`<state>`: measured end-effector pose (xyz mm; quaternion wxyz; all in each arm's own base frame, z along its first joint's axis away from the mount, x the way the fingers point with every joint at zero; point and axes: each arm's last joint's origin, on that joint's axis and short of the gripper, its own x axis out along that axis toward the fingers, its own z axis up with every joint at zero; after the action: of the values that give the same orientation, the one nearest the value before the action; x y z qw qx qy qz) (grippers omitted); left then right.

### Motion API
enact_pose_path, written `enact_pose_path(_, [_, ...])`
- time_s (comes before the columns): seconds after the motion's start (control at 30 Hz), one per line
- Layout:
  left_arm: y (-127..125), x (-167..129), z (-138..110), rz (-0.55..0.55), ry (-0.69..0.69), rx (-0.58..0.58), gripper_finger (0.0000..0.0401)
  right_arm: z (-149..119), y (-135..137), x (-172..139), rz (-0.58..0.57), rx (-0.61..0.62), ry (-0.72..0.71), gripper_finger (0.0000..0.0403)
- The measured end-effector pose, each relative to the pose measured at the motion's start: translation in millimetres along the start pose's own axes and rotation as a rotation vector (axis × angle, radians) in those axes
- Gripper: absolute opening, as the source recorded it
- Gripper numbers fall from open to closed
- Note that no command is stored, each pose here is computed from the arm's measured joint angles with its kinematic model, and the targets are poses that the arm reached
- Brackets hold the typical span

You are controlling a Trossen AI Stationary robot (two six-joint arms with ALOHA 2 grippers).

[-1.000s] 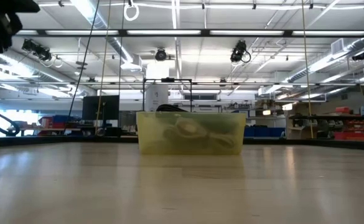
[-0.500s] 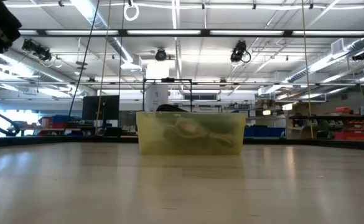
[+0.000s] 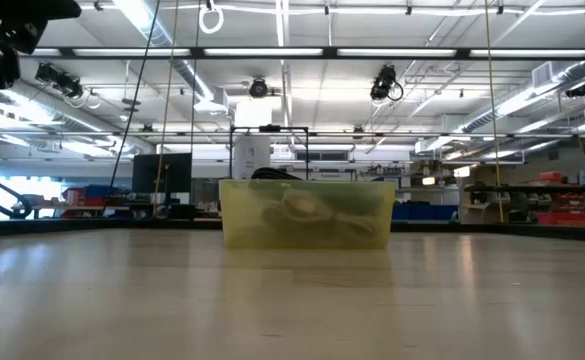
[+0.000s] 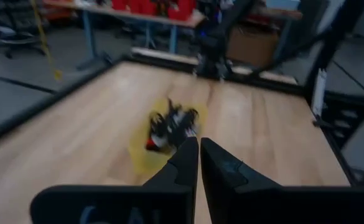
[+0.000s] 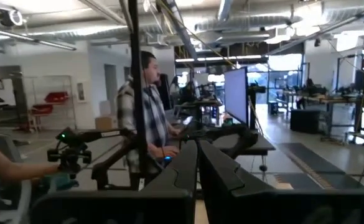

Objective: Pick and place USB-C Cables
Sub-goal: Return to Home Position

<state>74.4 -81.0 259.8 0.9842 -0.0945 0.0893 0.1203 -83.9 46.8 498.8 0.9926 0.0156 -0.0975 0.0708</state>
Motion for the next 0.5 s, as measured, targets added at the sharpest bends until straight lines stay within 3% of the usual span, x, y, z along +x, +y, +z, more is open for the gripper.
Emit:
enact_pose_path(0.27, [23,-8,15,0.097,-0.128,0.027,0.0025,0,-3,0,-0.035,-0.063,-0.002,0.0022])
enact_pose_path(0.5, [47,-16,25,0.097,-0.157,0.046,0.0025,-3,-7,2,-0.024,-0.065,0.015,0.0022])
